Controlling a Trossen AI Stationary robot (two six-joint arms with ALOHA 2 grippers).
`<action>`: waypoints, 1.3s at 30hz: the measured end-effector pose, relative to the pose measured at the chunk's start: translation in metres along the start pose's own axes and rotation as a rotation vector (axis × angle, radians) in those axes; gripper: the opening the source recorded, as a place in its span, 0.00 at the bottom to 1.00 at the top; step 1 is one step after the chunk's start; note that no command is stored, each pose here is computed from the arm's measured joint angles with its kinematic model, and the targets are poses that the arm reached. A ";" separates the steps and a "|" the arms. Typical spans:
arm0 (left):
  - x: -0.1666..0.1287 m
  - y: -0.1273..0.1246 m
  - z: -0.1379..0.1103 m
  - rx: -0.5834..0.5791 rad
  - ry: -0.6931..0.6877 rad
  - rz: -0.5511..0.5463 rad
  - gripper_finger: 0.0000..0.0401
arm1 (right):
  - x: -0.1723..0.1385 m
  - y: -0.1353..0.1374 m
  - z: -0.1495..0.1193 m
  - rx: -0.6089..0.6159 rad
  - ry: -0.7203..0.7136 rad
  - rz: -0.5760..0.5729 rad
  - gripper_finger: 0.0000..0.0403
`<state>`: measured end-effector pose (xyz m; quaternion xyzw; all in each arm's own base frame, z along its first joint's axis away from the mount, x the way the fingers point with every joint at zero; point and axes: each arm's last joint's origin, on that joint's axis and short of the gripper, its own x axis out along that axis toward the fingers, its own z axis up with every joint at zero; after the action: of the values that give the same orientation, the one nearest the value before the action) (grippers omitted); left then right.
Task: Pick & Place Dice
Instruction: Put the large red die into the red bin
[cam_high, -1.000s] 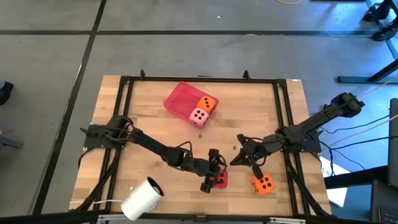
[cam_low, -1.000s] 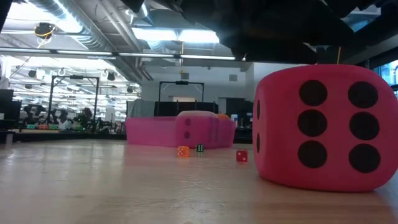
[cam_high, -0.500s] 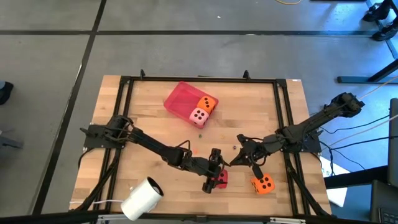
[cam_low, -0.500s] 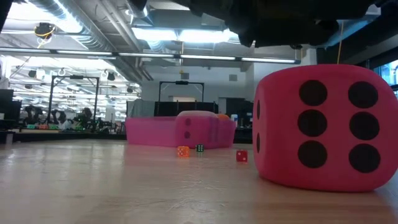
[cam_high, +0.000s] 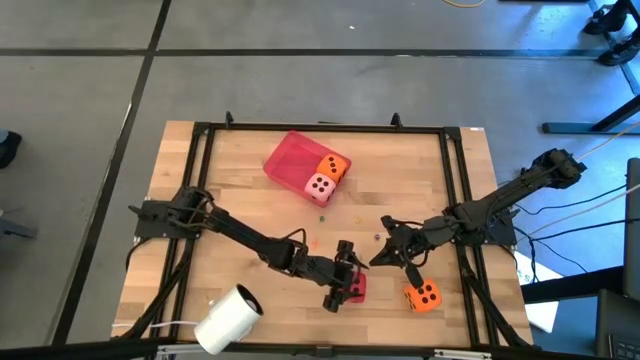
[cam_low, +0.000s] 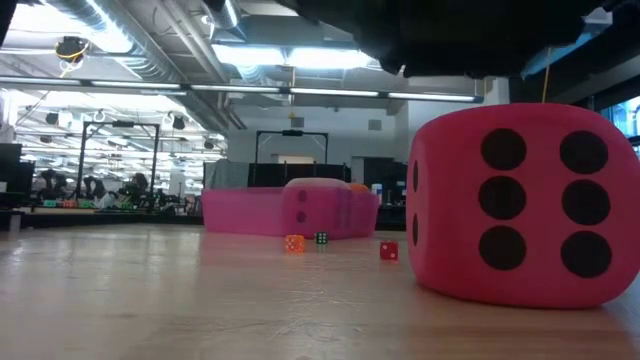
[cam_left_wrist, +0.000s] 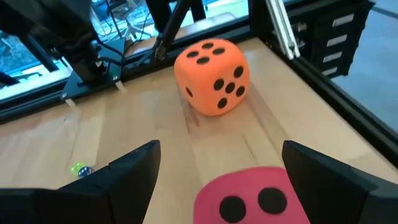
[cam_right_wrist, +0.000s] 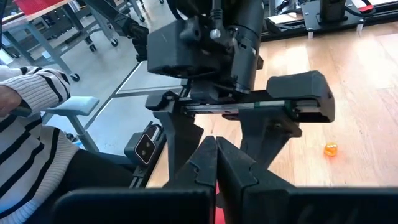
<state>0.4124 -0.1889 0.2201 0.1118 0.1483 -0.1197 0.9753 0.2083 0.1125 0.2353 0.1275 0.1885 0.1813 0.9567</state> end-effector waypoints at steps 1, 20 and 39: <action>0.000 -0.001 0.000 -0.005 0.001 -0.001 0.83 | 0.000 0.000 0.000 0.000 0.000 0.000 0.01; -0.004 -0.017 0.001 -0.037 0.011 0.051 0.92 | 0.000 0.000 0.000 -0.002 0.000 0.000 0.06; -0.007 -0.027 0.001 -0.060 0.014 0.039 1.00 | 0.000 0.000 0.000 -0.002 0.000 0.000 0.07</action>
<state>0.3991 -0.2129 0.2188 0.0864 0.1564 -0.0955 0.9793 0.2083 0.1125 0.2353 0.1266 0.1883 0.1817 0.9568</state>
